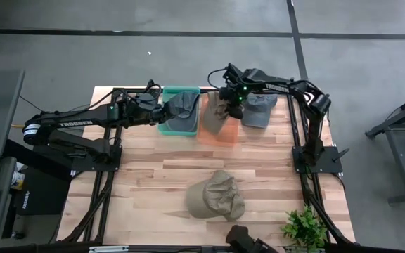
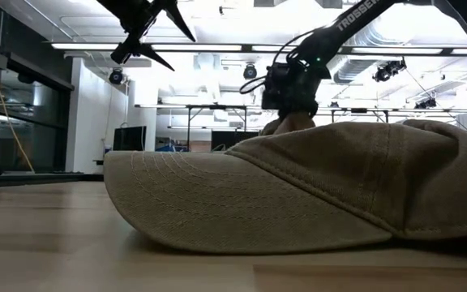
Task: Pick & Place hat
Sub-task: Put the left brown cap into the orange bin
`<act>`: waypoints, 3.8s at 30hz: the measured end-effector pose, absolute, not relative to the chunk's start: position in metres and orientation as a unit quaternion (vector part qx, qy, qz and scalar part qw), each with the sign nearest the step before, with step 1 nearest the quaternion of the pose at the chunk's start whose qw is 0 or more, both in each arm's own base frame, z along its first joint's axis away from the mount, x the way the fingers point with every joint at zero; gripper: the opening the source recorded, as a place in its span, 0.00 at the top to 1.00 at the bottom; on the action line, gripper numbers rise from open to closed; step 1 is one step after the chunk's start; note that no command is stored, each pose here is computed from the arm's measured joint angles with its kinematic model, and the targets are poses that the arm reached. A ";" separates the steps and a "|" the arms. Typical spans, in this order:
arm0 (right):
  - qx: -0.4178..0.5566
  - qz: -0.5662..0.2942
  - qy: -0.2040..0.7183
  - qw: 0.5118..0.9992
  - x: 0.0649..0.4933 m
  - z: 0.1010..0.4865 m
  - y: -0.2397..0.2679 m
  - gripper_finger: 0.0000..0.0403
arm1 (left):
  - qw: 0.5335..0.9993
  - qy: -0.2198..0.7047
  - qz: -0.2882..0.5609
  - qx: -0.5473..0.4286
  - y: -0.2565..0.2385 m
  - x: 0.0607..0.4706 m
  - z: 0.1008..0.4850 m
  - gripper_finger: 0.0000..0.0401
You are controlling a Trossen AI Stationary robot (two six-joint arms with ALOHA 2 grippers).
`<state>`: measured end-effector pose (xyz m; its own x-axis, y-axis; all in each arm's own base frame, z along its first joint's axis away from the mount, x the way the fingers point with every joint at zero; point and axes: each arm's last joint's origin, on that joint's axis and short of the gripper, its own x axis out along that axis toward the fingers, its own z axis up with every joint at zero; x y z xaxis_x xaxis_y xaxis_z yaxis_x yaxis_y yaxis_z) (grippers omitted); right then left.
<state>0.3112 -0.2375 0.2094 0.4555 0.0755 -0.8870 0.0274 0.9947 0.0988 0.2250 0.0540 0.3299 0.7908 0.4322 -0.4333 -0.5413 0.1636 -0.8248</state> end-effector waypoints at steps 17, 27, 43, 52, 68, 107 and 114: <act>-0.069 -0.139 0.549 0.821 0.327 0.246 -0.247 0.46 | 0.761 0.049 0.320 -0.562 0.054 0.225 0.330 0.31; 0.025 -0.086 0.513 0.854 0.332 0.308 -0.231 0.47 | 0.761 0.049 0.320 -0.562 0.054 0.225 0.330 0.31; -0.171 0.090 0.626 0.755 0.365 0.268 -0.124 0.48 | 0.775 0.070 0.302 -0.551 0.053 0.225 0.329 0.31; -0.265 0.054 0.634 0.725 0.373 0.237 -0.110 0.48 | 0.771 0.096 0.313 -0.546 0.052 0.223 0.325 0.31; -0.241 0.033 0.626 0.741 0.376 0.227 -0.103 0.71 | 0.779 0.112 0.295 -0.542 0.051 0.223 0.325 0.31; -0.559 0.209 0.563 0.572 0.391 0.231 -0.068 0.98 | 0.799 0.125 0.288 -0.512 0.051 0.223 0.325 0.31; -0.569 0.241 0.539 0.572 0.391 0.231 -0.083 0.98 | 0.792 0.121 0.290 -0.523 0.051 0.223 0.325 0.31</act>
